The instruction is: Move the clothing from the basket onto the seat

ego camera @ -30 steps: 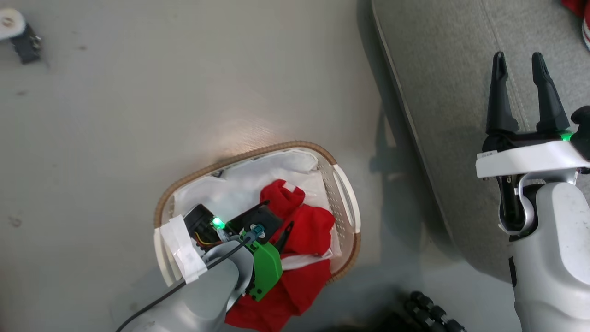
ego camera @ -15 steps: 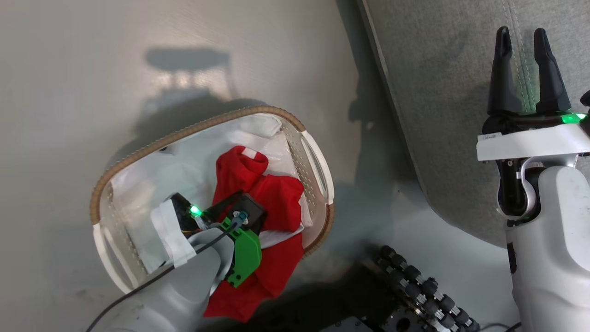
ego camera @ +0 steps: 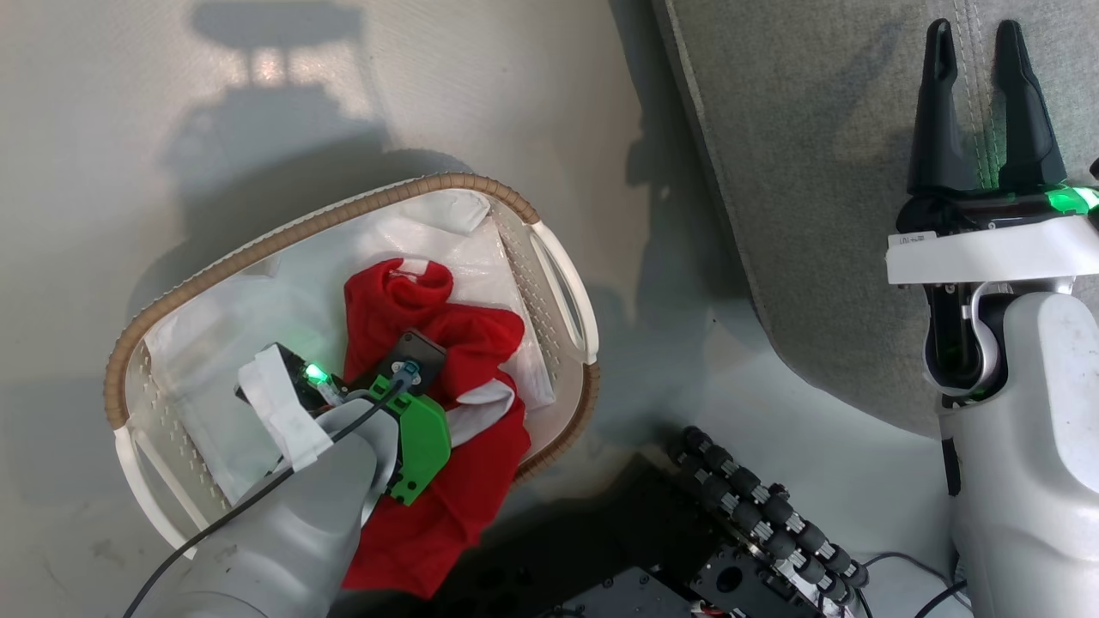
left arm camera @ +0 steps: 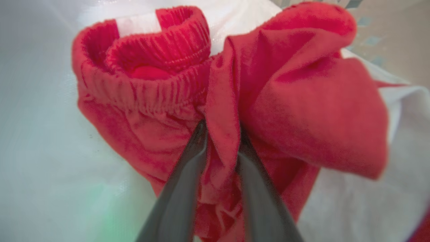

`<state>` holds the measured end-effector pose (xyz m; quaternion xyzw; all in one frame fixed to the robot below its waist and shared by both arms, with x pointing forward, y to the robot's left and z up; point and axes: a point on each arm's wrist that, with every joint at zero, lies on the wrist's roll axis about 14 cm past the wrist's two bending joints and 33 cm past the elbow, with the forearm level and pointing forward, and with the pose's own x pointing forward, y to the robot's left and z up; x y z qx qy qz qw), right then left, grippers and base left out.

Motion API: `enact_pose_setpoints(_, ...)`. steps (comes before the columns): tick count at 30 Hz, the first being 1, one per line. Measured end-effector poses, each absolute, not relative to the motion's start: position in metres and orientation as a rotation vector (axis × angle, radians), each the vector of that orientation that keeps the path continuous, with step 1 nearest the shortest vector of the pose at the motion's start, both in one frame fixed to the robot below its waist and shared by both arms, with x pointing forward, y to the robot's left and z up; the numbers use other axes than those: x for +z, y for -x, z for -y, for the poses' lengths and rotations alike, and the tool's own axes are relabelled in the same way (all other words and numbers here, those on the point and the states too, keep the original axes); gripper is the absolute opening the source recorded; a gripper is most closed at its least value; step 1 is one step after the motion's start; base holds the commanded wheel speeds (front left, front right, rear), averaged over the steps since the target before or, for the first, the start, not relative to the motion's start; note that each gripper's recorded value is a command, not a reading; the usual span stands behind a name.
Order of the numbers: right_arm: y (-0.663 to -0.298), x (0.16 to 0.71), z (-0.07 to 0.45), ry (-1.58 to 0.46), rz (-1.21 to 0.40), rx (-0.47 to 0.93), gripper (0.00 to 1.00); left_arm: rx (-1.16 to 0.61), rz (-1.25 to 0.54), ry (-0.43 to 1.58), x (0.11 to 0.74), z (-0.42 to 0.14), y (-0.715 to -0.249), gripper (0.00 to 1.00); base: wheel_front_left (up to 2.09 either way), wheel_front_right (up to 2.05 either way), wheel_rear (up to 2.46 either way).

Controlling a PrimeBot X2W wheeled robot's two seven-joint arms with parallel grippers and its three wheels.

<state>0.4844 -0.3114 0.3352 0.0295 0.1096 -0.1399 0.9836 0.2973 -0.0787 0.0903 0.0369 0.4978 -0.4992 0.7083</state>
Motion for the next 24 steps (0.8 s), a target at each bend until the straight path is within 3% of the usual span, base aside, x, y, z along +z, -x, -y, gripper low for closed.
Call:
enact_pose_setpoints(10, -0.487, 0.345, 0.311, -0.058, -0.202, -0.281, 1.0, -1.014, -1.048, 0.019, 0.112, 0.084, -0.324, 0.0, 0.0, 0.0, 0.0)
enact_pose_setpoints(24, -0.487, 0.391, 0.297, -0.038, -0.121, -0.247, 1.0, -0.948, -0.727, 0.187, 0.223, 0.101, -0.384, 0.0, 0.0, 0.0, 0.0)
